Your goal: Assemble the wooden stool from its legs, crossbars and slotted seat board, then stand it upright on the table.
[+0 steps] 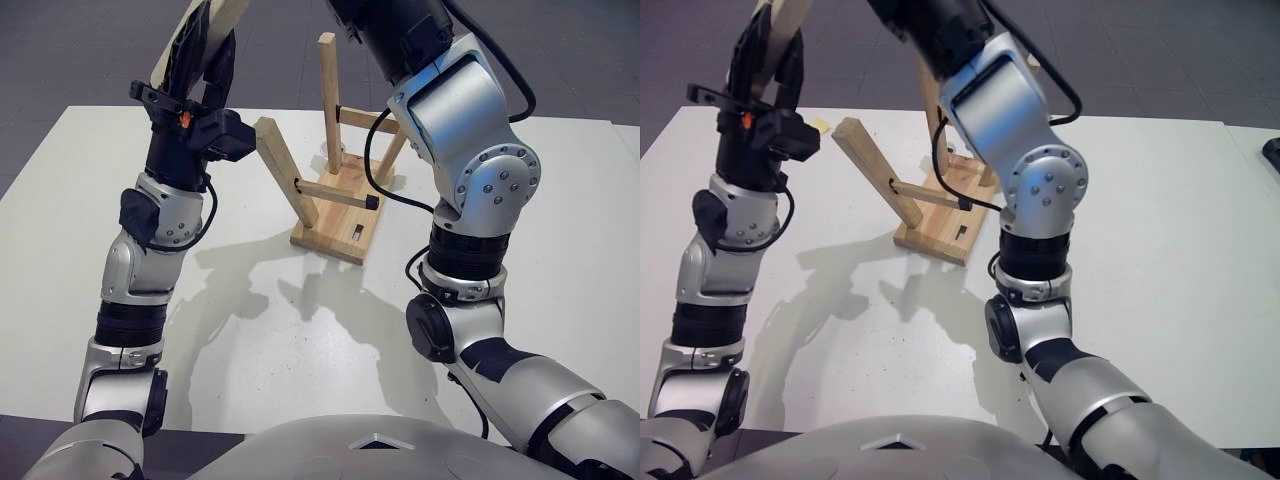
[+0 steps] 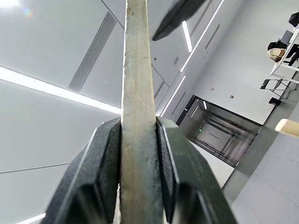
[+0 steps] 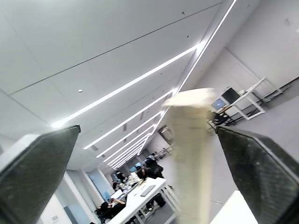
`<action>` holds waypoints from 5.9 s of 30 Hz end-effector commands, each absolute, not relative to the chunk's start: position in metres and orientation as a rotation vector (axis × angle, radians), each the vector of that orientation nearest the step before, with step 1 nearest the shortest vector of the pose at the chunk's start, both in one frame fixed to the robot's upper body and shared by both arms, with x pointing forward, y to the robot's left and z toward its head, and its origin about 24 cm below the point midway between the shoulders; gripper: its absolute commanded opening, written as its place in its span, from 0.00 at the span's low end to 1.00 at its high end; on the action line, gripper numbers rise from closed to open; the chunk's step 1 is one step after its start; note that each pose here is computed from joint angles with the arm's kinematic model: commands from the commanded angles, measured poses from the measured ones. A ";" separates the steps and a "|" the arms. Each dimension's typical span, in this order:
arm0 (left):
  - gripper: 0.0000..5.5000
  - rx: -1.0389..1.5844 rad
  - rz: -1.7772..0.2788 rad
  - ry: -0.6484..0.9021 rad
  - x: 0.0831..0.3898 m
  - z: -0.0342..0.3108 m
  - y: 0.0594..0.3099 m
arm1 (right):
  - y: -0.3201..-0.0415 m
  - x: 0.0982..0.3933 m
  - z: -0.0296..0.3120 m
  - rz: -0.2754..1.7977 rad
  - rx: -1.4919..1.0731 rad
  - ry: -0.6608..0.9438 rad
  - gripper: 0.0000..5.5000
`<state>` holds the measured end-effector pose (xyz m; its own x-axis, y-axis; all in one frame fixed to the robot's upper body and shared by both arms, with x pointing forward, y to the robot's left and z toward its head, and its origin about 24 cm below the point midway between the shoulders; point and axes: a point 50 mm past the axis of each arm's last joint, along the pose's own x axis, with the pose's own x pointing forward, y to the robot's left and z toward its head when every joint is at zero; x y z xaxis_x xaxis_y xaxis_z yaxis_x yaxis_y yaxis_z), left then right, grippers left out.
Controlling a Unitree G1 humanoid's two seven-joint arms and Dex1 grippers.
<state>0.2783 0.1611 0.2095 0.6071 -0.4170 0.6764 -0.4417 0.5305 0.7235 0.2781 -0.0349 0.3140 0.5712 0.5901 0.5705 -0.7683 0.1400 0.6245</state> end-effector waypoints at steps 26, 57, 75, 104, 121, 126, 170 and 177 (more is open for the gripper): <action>0.18 1.059 -0.067 -0.969 0.273 0.197 0.139 | -0.031 0.237 0.294 0.890 1.073 -0.107 0.25; 0.18 1.036 -0.044 -0.940 0.266 0.191 0.131 | -0.047 0.251 0.276 0.732 1.034 -0.066 0.98; 0.18 0.974 -0.121 -0.967 0.254 0.185 0.112 | -0.027 0.360 0.284 0.627 1.015 -0.045 0.94; 0.06 0.540 0.112 -0.818 0.271 0.231 0.164 | -0.083 0.309 0.301 0.634 0.501 -0.369 0.39; 0.55 0.349 -0.475 -0.047 0.249 0.159 0.248 | -0.181 0.276 0.242 -0.091 -0.482 -0.564 0.86; 0.69 0.309 -0.676 0.102 0.240 0.153 0.247 | -0.197 0.270 0.226 -0.126 -0.368 -0.472 0.98; 0.37 0.208 -0.397 0.329 0.273 0.070 0.267 | -0.185 0.280 0.197 -0.079 -0.207 -0.349 0.98; 0.37 0.193 -0.218 -0.190 0.285 0.134 0.244 | -0.196 0.296 0.205 -0.045 -0.025 -0.329 0.98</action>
